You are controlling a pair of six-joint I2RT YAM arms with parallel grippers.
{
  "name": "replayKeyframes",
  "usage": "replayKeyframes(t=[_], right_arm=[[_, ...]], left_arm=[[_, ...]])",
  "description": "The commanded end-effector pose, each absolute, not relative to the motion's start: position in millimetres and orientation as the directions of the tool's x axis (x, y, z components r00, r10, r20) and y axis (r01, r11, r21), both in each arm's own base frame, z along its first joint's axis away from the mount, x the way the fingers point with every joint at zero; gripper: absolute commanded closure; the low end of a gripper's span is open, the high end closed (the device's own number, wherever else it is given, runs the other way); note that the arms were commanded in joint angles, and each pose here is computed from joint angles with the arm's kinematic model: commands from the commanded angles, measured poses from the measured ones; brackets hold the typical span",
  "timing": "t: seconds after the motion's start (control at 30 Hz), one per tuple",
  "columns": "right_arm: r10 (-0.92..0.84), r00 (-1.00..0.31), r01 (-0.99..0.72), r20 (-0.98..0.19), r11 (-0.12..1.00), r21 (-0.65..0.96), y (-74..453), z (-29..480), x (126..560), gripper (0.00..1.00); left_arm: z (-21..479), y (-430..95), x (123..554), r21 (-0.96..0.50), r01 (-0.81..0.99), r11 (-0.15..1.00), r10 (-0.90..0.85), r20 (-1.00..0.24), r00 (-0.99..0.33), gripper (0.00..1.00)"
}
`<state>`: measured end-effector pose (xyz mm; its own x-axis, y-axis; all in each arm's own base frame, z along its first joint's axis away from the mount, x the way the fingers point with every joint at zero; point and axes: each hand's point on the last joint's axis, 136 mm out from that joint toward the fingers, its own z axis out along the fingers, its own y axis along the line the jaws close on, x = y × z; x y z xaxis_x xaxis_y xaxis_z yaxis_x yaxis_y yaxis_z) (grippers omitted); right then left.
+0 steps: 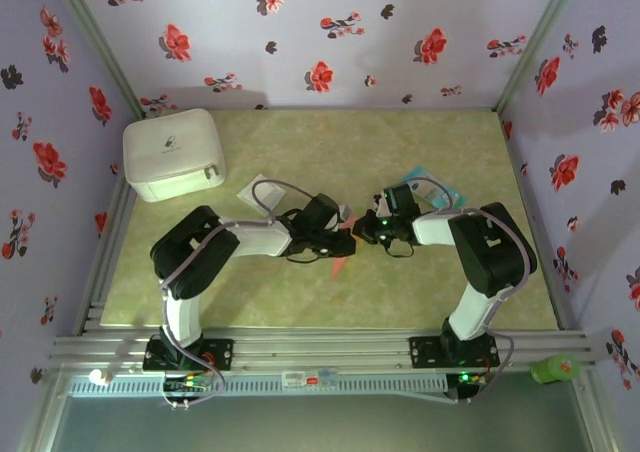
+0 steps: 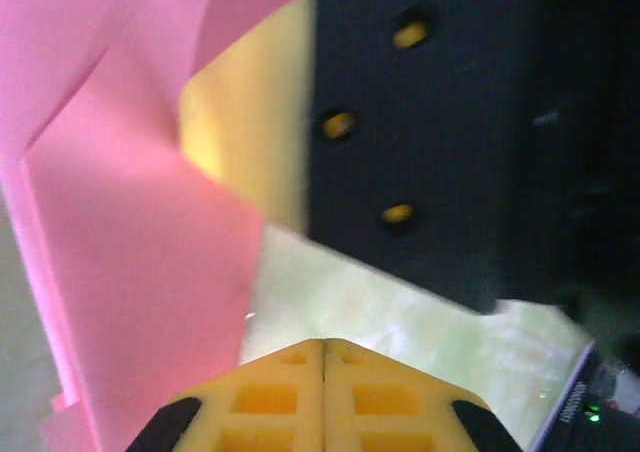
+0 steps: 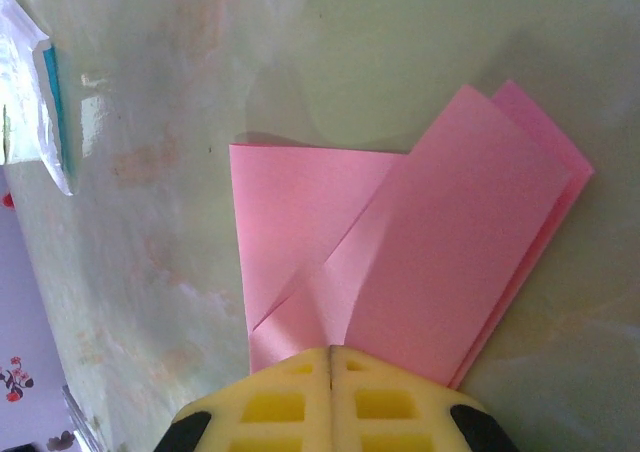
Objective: Fold a paper plane with a square sheet of paper (pick it up from the middle)
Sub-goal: Fold the wing for the fifth time at the center of the table.
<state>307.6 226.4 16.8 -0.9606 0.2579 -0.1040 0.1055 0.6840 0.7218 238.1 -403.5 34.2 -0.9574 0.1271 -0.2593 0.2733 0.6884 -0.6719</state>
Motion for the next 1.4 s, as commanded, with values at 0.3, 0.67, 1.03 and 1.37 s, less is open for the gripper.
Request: replayKeyframes(t=[0.3, 0.67, 1.03, 1.37], right_arm=[[0.281, -0.958, 0.179, -0.064, 0.756, 0.63, 204, -15, 295, 0.98], [0.282, -0.958, 0.188, -0.061, 0.77, 0.61, 200, -17, 294, 0.98], [0.263, -0.96, 0.122, -0.095, 0.702, 0.702, 222, 20, 312, 0.93], [0.34, -0.921, 0.135, -0.193, 0.74, 0.658, 201, 66, 317, 0.8]], left_arm=[[8, -365, 190, -0.627, 0.236, 0.742, 0.183, -0.15, -0.972, 0.91], [2, -330, 143, -0.613, 0.245, 0.751, 0.239, -0.094, -0.966, 0.9], [40, -320, 184, -0.606, 0.224, 0.763, 0.102, -0.23, -0.968, 0.91], [52, -322, 241, -0.671, 0.121, 0.732, -0.002, -0.18, -0.984, 0.82]])
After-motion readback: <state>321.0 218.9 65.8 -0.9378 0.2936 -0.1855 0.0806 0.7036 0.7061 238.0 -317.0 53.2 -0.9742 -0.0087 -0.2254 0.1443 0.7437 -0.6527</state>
